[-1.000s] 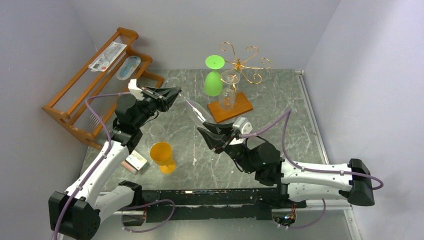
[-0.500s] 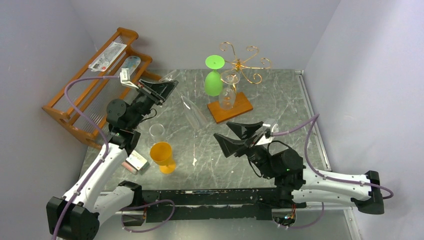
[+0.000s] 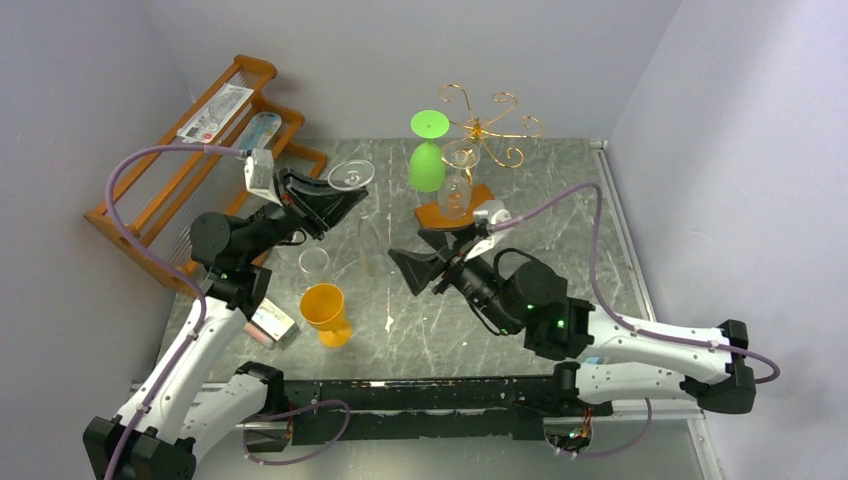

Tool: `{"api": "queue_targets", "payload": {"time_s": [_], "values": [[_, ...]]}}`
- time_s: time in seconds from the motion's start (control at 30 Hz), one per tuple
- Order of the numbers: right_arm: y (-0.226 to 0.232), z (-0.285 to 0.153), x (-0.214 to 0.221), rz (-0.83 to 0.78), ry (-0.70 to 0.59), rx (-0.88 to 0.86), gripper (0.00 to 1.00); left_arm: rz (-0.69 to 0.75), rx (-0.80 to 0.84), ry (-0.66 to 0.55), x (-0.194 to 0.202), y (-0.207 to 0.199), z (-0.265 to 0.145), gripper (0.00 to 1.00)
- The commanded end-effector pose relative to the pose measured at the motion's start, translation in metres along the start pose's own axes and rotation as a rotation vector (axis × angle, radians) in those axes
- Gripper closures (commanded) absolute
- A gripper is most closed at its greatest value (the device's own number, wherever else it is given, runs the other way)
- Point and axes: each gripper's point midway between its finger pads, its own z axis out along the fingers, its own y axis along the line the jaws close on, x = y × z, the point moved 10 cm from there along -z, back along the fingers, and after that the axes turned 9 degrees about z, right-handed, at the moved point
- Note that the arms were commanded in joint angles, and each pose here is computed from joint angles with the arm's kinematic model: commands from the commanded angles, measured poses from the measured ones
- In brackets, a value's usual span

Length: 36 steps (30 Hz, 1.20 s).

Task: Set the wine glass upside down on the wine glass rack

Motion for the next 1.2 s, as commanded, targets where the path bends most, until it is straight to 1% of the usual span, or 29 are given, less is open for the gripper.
{"api": "queue_targets", "payload": {"time_s": [0.0, 0.1, 0.17, 0.33, 0.37, 0.43, 0.63, 0.7, 0.9, 1.07, 1.17], "values": [[0.013, 0.019, 0.001, -0.009, 0.051, -0.052, 0.29, 0.133, 0.223, -0.05, -0.01, -0.02, -0.006, 0.95], [0.021, 0.032, 0.002, 0.004, 0.069, -0.154, 0.28, 0.115, 0.295, -0.065, -0.01, -0.025, -0.008, 0.95], [0.024, 0.039, 0.002, 0.032, 0.078, -0.185, 0.28, 0.1, 0.341, -0.057, -0.008, -0.028, -0.008, 0.95], [0.01, 0.056, 0.005, 0.089, 0.104, -0.169, 0.29, 0.074, 0.404, -0.049, -0.006, -0.032, -0.011, 0.95], [0.007, 0.058, 0.006, 0.1, 0.108, -0.175, 0.3, 0.07, 0.404, -0.052, -0.006, -0.033, -0.011, 0.95], [0.004, 0.063, 0.006, 0.106, 0.114, -0.218, 0.36, 0.064, 0.394, -0.053, -0.005, -0.032, -0.011, 0.95], [0.007, 0.069, 0.016, 0.064, 0.164, -0.325, 0.62, 0.062, 0.371, -0.049, -0.008, -0.032, -0.01, 0.95], [0.006, 0.069, 0.02, 0.057, 0.171, -0.337, 0.68, 0.064, 0.362, -0.053, -0.01, -0.032, -0.01, 0.95], [0.001, 0.067, 0.029, 0.046, 0.168, -0.347, 0.81, 0.041, 0.337, -0.066, -0.012, -0.033, -0.011, 0.95], [-0.003, 0.065, 0.029, -0.006, 0.113, -0.364, 1.0, 0.01, 0.349, -0.069, -0.013, -0.036, -0.012, 0.95], [-0.004, 0.065, 0.026, -0.021, 0.082, -0.365, 1.0, 0.006, 0.326, -0.065, -0.012, -0.036, -0.013, 0.95]]}}
